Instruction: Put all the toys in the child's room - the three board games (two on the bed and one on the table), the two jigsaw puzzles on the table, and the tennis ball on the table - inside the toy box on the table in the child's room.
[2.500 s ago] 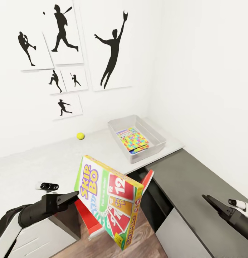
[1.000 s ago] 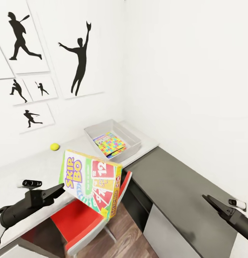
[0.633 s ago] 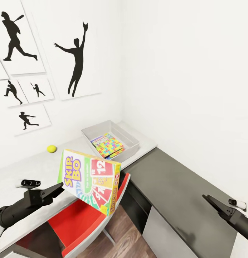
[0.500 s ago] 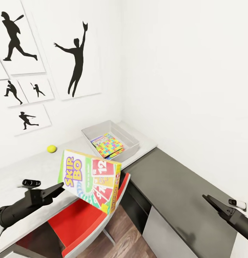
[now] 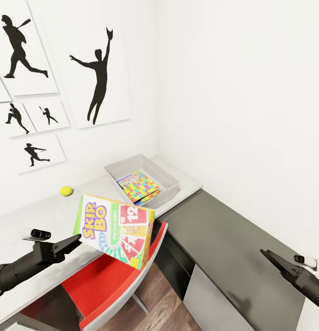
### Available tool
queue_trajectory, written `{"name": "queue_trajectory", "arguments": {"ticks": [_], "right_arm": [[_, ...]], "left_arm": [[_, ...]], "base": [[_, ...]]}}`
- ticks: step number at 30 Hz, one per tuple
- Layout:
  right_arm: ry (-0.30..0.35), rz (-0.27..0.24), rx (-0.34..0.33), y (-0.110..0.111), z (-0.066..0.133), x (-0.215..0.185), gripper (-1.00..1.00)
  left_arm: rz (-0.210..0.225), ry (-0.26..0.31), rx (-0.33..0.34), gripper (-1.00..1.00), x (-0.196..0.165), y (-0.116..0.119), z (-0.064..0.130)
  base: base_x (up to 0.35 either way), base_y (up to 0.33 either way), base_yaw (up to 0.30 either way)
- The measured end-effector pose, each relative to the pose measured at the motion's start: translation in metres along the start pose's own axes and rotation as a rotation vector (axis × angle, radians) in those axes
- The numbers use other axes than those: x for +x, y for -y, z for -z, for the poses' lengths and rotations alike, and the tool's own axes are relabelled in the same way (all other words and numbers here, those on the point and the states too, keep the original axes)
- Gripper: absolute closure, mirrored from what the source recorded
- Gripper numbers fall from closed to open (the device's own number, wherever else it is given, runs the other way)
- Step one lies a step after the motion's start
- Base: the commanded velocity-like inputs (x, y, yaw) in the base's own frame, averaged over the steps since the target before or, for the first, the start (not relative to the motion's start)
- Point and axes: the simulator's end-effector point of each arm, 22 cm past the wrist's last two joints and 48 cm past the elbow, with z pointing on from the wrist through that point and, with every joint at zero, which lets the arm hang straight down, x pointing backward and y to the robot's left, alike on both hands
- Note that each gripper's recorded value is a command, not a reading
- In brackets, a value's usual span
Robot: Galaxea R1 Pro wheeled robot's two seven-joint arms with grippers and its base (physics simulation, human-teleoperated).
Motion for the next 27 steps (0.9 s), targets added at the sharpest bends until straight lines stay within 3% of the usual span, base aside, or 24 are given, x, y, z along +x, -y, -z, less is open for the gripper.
{"name": "queue_trajectory", "arguments": {"ticks": [10, 16, 27], "right_arm": [[0.004, 0.0, -0.001, -0.001, 0.001, -0.001, -1.0], [0.007, 0.002, -0.004, -0.002, 0.001, -0.002, -1.0], [0.006, 0.004, -0.004, -0.003, 0.001, -0.002, -1.0]], "left_arm": [[-0.004, 0.009, -0.002, 1.0, -0.002, 0.001, 0.002], [-0.019, 0.061, -0.012, 1.0, -0.017, 0.002, 0.016], [-0.015, 0.073, -0.016, 1.0, -0.02, 0.001, 0.019]], "base": [[0.001, 0.0, -0.091], [0.071, 0.025, -0.154], [0.007, 0.016, -0.014]]}}
